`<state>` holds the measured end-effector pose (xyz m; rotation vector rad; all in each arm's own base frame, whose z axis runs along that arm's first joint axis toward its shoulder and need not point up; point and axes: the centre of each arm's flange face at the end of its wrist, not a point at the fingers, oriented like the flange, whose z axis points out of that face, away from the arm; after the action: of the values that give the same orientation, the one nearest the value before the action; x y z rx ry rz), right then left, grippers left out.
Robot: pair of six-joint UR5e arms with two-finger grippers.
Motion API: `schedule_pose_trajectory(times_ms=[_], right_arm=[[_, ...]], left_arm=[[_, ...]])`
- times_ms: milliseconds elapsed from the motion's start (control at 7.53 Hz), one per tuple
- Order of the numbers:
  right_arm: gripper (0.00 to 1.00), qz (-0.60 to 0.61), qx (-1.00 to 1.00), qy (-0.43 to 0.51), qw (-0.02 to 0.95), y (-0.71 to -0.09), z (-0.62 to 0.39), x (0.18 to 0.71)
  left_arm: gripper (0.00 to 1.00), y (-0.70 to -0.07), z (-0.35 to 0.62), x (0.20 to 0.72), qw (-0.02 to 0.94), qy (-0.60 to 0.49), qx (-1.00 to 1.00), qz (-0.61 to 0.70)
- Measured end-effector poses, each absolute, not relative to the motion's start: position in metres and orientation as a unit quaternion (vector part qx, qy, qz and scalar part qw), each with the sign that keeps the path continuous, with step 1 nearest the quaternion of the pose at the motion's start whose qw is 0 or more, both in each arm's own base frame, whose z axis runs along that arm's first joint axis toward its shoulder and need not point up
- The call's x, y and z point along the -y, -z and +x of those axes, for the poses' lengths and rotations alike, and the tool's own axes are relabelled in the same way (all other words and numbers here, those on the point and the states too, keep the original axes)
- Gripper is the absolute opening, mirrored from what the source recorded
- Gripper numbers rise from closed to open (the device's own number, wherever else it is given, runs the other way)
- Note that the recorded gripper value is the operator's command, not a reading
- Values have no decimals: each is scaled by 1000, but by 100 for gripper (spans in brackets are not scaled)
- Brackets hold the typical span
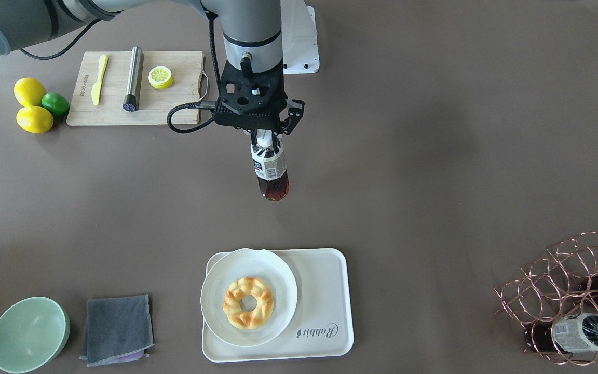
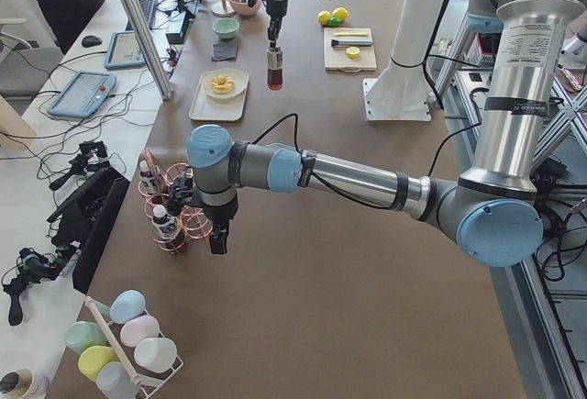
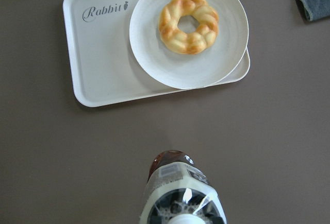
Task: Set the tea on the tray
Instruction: 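Lift the tea bottle and carry it onto the white tray, then lower the bottle onto the tray beside the plate and open the right gripper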
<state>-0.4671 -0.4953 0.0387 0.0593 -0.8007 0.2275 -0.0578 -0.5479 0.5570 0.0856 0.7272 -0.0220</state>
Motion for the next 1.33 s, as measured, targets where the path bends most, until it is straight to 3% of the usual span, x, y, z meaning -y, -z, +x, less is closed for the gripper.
schedule_pose_trajectory(times_ms=[531, 1328], right_arm=[[0, 26, 343, -103, 933, 22, -496, 579], [0, 54, 377, -104, 919, 5, -535, 691]], left_arm=[[98, -556, -58, 551, 934, 11, -355, 43], [98, -556, -52, 552, 935, 17, -353, 36]])
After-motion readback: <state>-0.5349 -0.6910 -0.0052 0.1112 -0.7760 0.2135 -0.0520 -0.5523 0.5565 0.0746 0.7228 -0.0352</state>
